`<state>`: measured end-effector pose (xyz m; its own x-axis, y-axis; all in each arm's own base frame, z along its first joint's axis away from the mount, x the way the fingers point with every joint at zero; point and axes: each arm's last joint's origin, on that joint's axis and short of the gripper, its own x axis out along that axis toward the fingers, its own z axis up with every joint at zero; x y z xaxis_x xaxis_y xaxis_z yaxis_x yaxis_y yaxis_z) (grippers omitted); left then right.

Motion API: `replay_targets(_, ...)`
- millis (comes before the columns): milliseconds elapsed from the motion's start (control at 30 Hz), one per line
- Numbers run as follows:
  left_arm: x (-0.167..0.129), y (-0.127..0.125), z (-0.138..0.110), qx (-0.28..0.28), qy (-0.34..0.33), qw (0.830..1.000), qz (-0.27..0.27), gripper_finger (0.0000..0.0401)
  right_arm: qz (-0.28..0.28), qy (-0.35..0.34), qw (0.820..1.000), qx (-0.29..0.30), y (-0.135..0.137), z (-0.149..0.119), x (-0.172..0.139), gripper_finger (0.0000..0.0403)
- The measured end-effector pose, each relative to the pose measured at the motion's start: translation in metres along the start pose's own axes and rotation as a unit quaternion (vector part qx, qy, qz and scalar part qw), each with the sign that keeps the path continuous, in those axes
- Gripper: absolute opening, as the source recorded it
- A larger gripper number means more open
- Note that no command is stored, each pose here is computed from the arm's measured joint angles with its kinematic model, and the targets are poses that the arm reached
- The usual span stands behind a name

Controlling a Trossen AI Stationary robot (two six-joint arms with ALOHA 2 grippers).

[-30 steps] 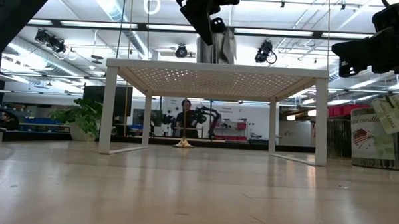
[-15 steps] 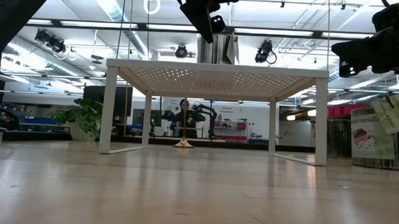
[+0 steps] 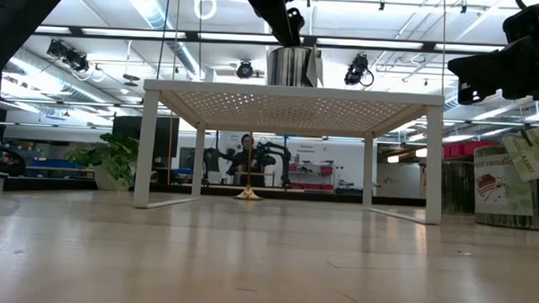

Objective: Pick & Place candle stick holders
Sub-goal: Put the left metal lid scented candle on the shelf, then put the top center golden candle holder on the shelf

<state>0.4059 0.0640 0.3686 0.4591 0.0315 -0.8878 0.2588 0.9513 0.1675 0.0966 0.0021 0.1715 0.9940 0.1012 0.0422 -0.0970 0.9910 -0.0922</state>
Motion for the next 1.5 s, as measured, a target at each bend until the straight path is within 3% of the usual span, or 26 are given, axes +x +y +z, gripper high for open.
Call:
replay_targets(200, -0.014, 0.001, 0.001, -0.015, -0.009, 1.0, 0.005, 0.0397, 0.0, 0.0, 1.0, 0.0, 0.0, 0.0, 0.0, 0.0021)
replay_targets(600, -0.044, 0.014, -0.02, -0.081, 0.012, 0.996, 0.039, 0.0396, 0.0, 0.0, 1.0, 0.0, 0.0, 0.0, 0.0, 0.0021)
replay_targets(1000, -0.047, 0.028, -0.034, -0.127, 0.025, 0.991, 0.023, 0.0396, 0.0, 0.0, 1.0, 0.0, 0.0, 0.0, 0.0, 0.0021)
replay_targets(1500, -0.047, 0.03, -0.035, -0.131, 0.025, 0.991, 0.023, 0.0396, 0.0, 0.0, 1.0, 0.0, 0.0, 0.0, 0.0, 0.0021)
